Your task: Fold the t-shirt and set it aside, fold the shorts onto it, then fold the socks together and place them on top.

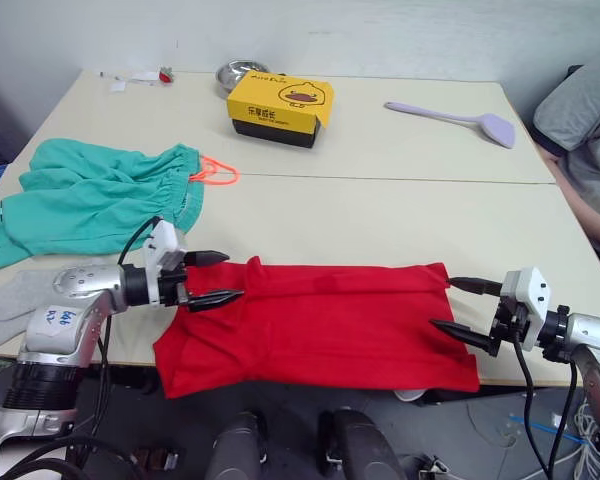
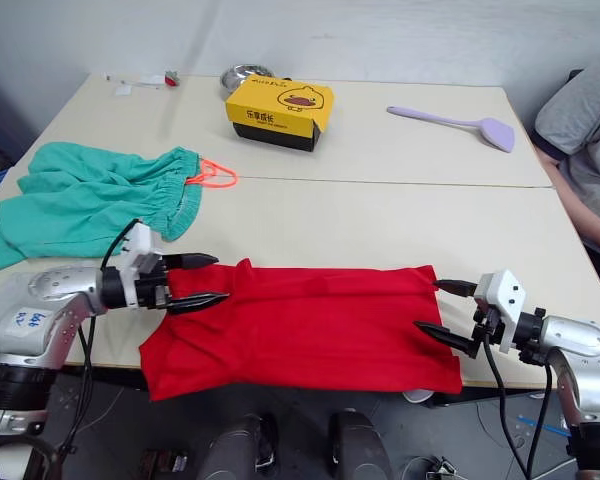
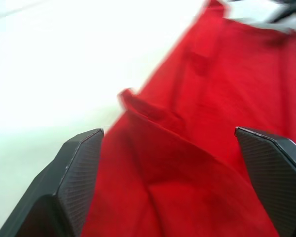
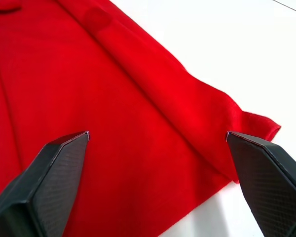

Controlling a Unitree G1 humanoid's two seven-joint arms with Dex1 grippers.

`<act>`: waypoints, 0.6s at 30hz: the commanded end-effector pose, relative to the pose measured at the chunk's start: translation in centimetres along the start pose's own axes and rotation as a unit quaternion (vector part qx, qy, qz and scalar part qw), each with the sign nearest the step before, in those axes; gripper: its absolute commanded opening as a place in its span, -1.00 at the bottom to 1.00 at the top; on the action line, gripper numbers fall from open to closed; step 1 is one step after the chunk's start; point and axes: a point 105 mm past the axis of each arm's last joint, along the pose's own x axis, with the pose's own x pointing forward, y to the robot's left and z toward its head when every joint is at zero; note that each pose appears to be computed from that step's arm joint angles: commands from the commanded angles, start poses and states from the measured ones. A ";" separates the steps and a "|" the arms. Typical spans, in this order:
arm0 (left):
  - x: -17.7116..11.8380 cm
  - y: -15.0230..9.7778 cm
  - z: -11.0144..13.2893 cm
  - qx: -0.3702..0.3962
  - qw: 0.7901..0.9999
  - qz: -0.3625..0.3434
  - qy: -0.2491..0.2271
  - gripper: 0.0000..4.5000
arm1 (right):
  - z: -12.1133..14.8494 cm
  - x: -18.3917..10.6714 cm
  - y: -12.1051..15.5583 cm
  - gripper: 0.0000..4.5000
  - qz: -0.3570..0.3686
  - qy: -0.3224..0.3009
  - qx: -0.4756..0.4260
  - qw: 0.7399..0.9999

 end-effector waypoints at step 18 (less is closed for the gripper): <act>1.4 -2.5 -1.5 0.069 0.990 0.080 0.092 0.99 | 0.5 -0.1 0.2 1.00 -0.007 -0.022 -0.011 1.000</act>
